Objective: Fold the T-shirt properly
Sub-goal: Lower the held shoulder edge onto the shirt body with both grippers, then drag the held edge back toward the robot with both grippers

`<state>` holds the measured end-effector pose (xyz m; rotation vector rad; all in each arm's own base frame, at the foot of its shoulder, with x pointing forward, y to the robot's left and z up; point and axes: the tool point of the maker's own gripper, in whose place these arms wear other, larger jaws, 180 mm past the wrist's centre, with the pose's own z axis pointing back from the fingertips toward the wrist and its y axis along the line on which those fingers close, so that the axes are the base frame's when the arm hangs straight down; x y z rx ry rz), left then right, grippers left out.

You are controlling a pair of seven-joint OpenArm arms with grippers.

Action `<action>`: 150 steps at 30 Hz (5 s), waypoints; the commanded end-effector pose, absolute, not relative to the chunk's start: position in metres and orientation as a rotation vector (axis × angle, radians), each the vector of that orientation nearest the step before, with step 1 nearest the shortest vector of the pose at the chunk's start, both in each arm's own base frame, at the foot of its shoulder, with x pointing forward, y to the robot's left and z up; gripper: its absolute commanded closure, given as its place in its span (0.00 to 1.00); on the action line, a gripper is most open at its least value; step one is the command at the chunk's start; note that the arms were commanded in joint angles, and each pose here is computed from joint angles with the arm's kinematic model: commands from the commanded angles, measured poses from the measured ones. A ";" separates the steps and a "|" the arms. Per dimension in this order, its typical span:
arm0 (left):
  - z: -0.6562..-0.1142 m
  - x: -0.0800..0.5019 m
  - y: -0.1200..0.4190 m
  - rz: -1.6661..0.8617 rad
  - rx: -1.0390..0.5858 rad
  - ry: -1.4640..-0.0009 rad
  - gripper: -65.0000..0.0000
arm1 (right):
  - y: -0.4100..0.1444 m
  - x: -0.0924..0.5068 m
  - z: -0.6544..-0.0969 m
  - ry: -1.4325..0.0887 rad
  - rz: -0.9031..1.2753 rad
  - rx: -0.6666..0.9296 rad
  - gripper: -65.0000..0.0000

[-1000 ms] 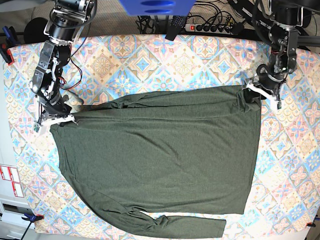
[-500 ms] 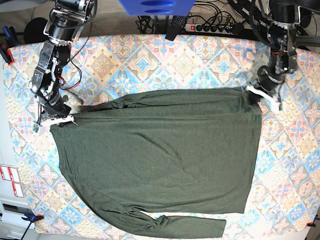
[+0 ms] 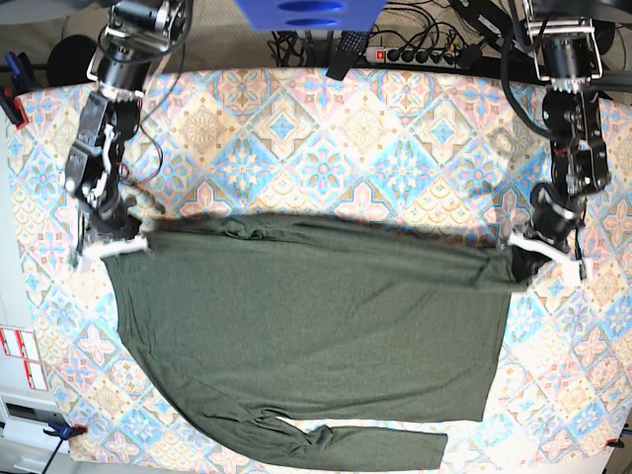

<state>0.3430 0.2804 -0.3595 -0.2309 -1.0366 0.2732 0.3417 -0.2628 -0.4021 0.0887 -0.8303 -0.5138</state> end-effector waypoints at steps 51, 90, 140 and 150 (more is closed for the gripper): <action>-0.395 0.420 0.277 0.387 -0.227 -0.959 0.54 | -0.269 0.413 -0.416 -0.850 -0.609 0.151 0.71; -0.449 0.401 0.261 0.459 -0.255 -0.808 0.46 | -0.290 0.385 -0.409 -0.860 -0.576 0.089 0.70; -0.463 0.396 0.248 0.482 -0.282 -0.767 1.00 | -0.303 0.387 -0.444 -0.713 -0.830 0.212 0.49; -0.463 0.396 0.248 0.484 -0.283 -0.767 1.00 | -0.291 0.400 -0.455 -0.696 -0.857 0.241 0.50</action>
